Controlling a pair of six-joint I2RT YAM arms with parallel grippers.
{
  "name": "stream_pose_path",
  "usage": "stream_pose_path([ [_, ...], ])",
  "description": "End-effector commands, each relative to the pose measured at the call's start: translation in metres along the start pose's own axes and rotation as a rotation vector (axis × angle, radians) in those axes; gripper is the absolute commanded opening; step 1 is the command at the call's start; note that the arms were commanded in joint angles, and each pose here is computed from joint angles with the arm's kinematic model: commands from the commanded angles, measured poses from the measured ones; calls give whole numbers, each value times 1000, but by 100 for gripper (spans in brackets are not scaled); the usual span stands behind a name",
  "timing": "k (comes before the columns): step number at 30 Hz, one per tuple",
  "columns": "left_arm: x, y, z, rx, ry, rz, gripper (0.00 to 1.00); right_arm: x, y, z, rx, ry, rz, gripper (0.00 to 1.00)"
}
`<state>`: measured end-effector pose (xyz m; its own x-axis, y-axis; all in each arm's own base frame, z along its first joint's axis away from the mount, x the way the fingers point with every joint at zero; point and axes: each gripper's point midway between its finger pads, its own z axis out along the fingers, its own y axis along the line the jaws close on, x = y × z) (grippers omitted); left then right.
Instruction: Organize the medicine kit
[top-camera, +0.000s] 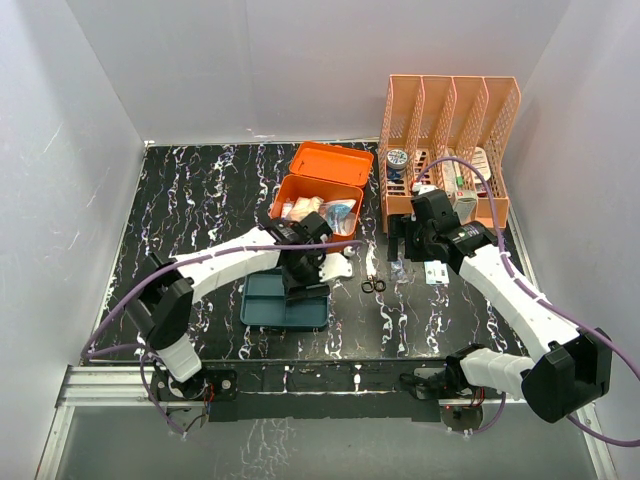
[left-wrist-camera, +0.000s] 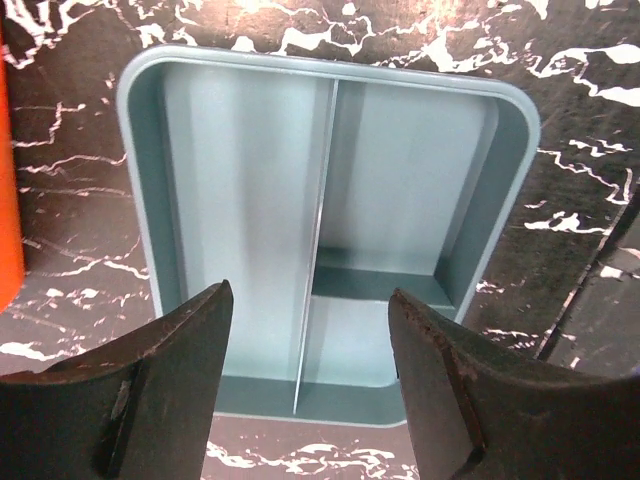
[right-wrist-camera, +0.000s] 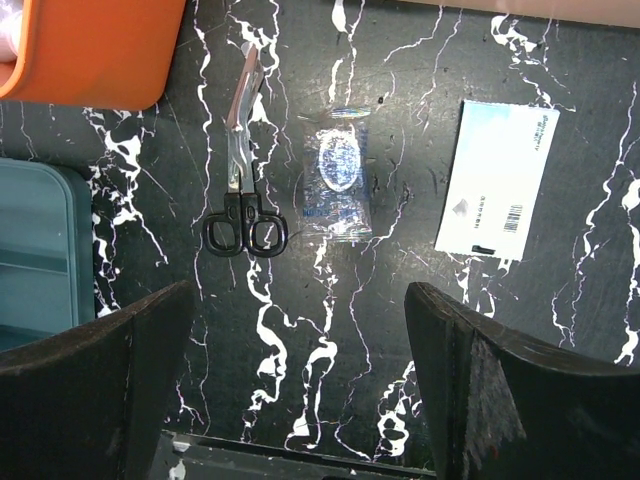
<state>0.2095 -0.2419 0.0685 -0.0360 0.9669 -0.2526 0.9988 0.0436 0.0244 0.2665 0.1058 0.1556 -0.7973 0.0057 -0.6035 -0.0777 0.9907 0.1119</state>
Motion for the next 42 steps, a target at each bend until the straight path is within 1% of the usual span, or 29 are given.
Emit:
stream_pose_path([
  [1,-8,-7,-41,-18,-41,-45,63,-26,15,-9,-58,-68,5,84],
  [4,-14,-1,-56,-66,-65,-90,63,-23,18,-6,-59,-41,5,80],
  [7,-24,13,-72,-135,-103,-168,63,-18,23,-1,-69,-18,6,74],
  [10,-32,35,-86,-179,-176,-334,63,-11,27,6,-81,10,-1,69],
  [13,-32,66,-100,-192,-264,-545,63,-8,32,13,-85,28,-21,67],
  [15,-27,84,-107,-203,-291,-660,63,-6,35,18,-86,43,-43,66],
  [19,-13,109,-114,-198,-305,-796,63,-7,41,28,-85,66,-68,63],
  [22,-9,118,-118,-201,-313,-835,63,-5,43,37,-83,88,-81,61],
  [27,-7,126,-123,-223,-324,-845,62,0,49,52,-88,131,-99,56],
  [33,-1,131,-124,-242,-319,-857,62,6,59,72,-90,167,-110,54],
  [42,13,152,-141,-316,-329,-915,62,15,63,96,-63,204,-124,53],
])
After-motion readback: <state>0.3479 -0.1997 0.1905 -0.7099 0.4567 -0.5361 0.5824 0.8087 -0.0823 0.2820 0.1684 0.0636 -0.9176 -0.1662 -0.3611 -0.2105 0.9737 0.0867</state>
